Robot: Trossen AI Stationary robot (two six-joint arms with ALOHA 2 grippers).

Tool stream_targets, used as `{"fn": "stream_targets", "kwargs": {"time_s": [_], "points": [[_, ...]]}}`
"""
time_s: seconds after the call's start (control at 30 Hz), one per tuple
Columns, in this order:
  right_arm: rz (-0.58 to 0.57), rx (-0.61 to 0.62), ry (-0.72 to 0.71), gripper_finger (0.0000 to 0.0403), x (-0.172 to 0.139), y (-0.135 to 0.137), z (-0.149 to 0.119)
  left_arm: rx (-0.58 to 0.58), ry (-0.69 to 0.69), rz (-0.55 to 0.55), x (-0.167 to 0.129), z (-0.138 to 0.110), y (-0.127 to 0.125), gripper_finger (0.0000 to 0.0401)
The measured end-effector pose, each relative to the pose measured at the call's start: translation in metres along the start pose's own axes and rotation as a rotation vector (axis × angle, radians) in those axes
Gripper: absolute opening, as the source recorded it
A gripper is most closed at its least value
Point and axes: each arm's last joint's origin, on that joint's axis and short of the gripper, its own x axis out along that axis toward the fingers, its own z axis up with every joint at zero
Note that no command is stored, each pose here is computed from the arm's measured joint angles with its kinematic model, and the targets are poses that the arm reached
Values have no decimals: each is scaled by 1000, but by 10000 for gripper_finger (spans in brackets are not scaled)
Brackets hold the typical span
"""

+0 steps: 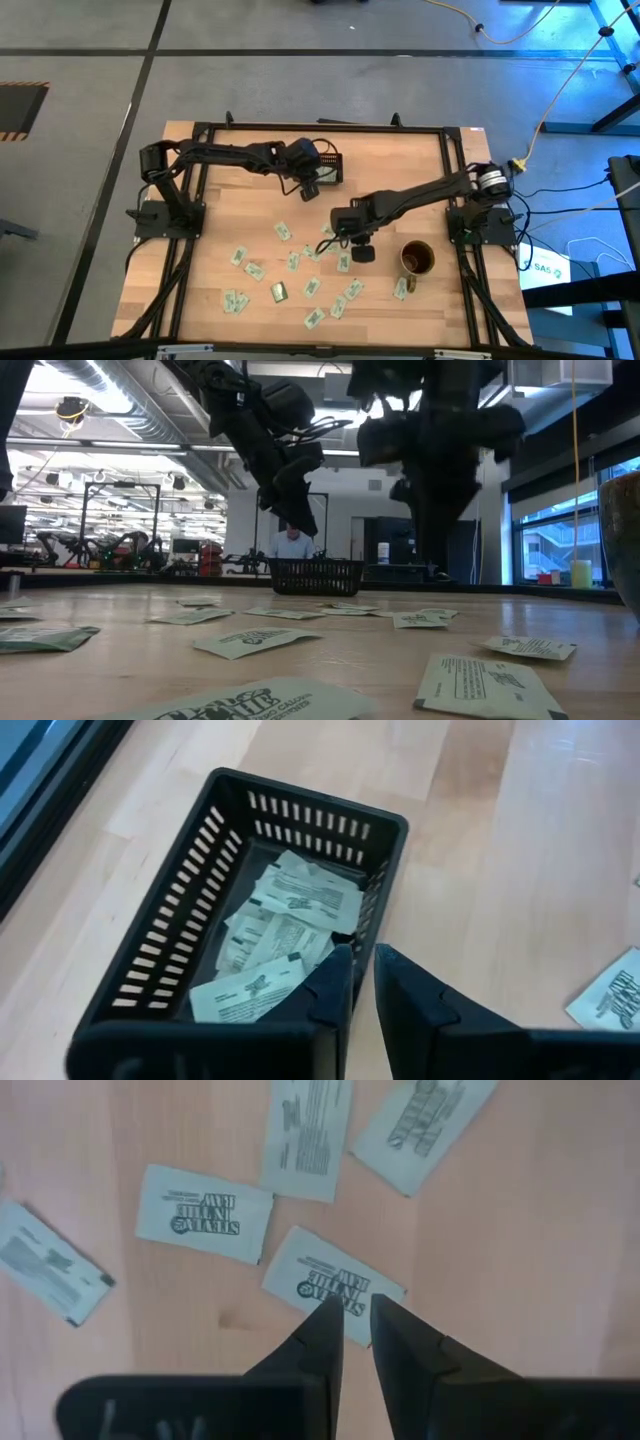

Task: Pick and place Stevia / Truvia into bins
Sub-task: Put the white stevia packet into the black bin

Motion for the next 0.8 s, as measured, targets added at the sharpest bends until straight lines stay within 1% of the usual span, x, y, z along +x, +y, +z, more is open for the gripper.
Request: {"fn": "stream_targets", "kwargs": {"time_s": [0.23, 0.5, 0.57, 0.7, 0.8], "points": [[-8, 15, 76, 58, 26, 1, 0, 7, 0, -5, 0, 0, -3, 42], [-12, 8, 106, 62, 39, 1, 0, 7, 0, -4, 0, 0, -3, 36], [-11, 8, 97, 74, 40, 1, 1, 6, 0, -4, 0, 0, -3, 36], [-10, 13, 91, 110, 40, 0, 1, 7, 0, -4, 0, 0, -3, 38], [-9, -10, 88, 131, 40, 0, 1, 7, 0, -4, 0, 0, -3, 40]]}}
